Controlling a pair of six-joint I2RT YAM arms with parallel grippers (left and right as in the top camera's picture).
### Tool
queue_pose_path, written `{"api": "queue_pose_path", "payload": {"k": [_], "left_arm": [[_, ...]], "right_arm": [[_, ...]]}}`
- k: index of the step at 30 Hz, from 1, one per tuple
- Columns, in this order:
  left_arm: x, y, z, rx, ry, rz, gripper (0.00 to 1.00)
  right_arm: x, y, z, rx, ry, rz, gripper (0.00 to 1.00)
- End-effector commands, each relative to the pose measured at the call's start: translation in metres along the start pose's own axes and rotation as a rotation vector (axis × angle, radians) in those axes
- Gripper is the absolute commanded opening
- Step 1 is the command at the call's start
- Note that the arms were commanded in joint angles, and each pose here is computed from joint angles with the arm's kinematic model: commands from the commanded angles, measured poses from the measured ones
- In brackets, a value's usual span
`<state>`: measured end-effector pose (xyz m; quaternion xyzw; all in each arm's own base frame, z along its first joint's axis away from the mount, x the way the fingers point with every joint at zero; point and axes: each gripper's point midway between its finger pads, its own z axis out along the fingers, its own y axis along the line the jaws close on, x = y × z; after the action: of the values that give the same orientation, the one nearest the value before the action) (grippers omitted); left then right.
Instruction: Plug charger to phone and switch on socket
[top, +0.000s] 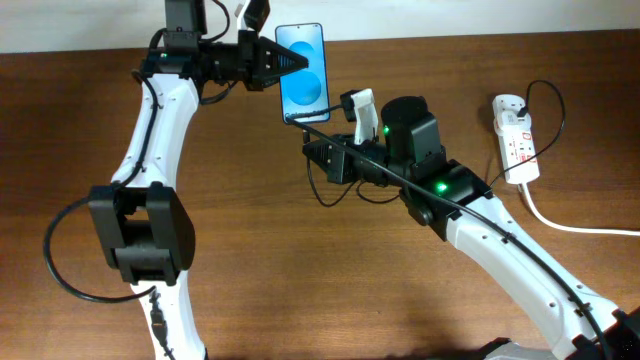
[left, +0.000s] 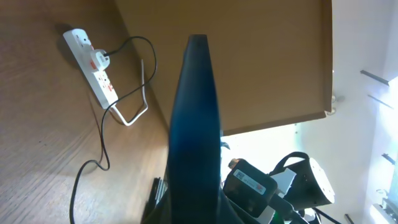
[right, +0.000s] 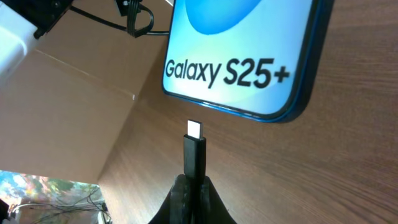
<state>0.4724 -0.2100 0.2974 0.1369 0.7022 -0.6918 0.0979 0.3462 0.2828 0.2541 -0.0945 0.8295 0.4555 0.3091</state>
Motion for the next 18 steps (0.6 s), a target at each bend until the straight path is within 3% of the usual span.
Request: {"api": "queue_pose_path", "payload": {"k": [1,18], "left_arm": [[0.0018,-0.0136,-0.0007,0.034,0.019,0.025,0.0],[0.003,-0.014,0.0026,0.036,0.025,0.025,0.0]], "right_arm": [[-0.0016,-0.0069,-0.0023,0.004,-0.001,0.002,0.04],[0.0004,-0.0092,0.0009,0.007,0.007,0.006,0.04]]}}
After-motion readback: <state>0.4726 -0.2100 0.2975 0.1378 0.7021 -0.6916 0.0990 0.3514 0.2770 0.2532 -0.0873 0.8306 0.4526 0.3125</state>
